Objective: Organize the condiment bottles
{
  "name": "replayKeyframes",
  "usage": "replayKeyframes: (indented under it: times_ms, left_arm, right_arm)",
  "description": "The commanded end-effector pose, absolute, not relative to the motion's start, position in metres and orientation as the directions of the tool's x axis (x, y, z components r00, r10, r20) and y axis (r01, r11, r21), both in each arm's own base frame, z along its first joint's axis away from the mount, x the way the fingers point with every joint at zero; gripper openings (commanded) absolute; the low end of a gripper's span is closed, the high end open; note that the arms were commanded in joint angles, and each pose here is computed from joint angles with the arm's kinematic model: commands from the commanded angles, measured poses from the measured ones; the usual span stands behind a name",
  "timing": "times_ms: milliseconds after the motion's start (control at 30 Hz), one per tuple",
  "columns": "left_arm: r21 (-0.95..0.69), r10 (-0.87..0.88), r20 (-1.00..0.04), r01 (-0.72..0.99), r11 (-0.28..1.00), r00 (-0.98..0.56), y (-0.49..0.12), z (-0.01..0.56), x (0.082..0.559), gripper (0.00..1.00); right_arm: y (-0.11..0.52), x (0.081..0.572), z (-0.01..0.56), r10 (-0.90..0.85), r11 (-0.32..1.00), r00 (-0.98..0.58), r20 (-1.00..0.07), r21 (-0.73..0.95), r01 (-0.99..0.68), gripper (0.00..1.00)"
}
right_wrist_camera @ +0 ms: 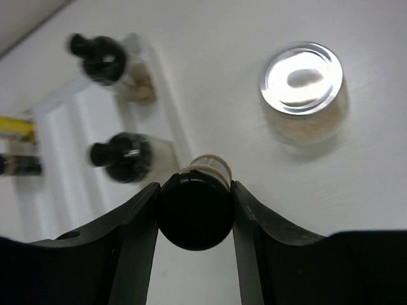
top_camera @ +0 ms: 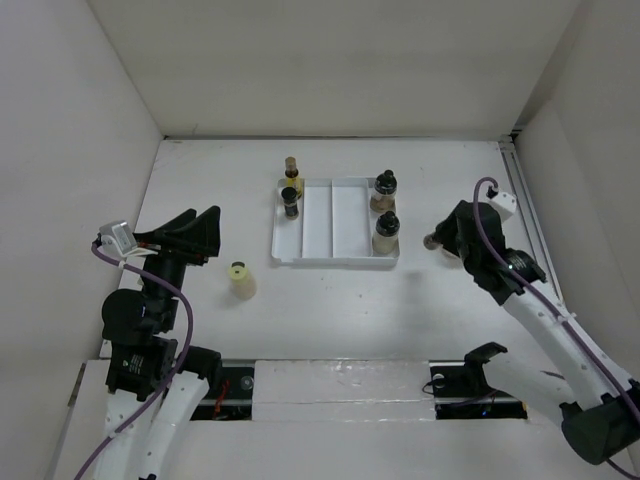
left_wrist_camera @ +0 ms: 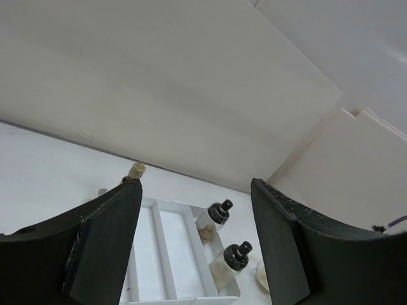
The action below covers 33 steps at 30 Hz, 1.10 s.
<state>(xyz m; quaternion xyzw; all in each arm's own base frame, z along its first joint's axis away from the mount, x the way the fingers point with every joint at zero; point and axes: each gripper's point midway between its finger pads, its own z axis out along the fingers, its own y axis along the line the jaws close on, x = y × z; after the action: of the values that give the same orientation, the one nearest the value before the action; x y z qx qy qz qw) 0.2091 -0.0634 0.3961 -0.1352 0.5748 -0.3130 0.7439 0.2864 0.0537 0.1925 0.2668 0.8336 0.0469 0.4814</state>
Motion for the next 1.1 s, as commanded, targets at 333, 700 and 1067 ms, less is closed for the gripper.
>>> replayKeyframes:
  times_ms: [333,700,1067]
  left_arm:
    - [-0.543,-0.621,-0.764,0.344,0.766,0.176,-0.064,0.406,0.205,0.65]
    - [-0.548,-0.618,-0.768,0.327,0.769,0.167,-0.064,0.402,0.208,0.65]
    - [-0.548,-0.618,-0.768,0.327,0.769,0.167,-0.064,0.402,0.208,0.65]
  right_arm:
    - [0.315,0.280,0.293,0.202,0.821,-0.514,-0.834,0.430,-0.376,0.44]
    - [0.433,0.337,0.233,0.008,0.858,-0.505,-0.863,0.265,-0.439,0.45]
    - [0.449,0.378,0.176,-0.082,0.925,-0.472,-0.878,0.109,-0.363,0.47]
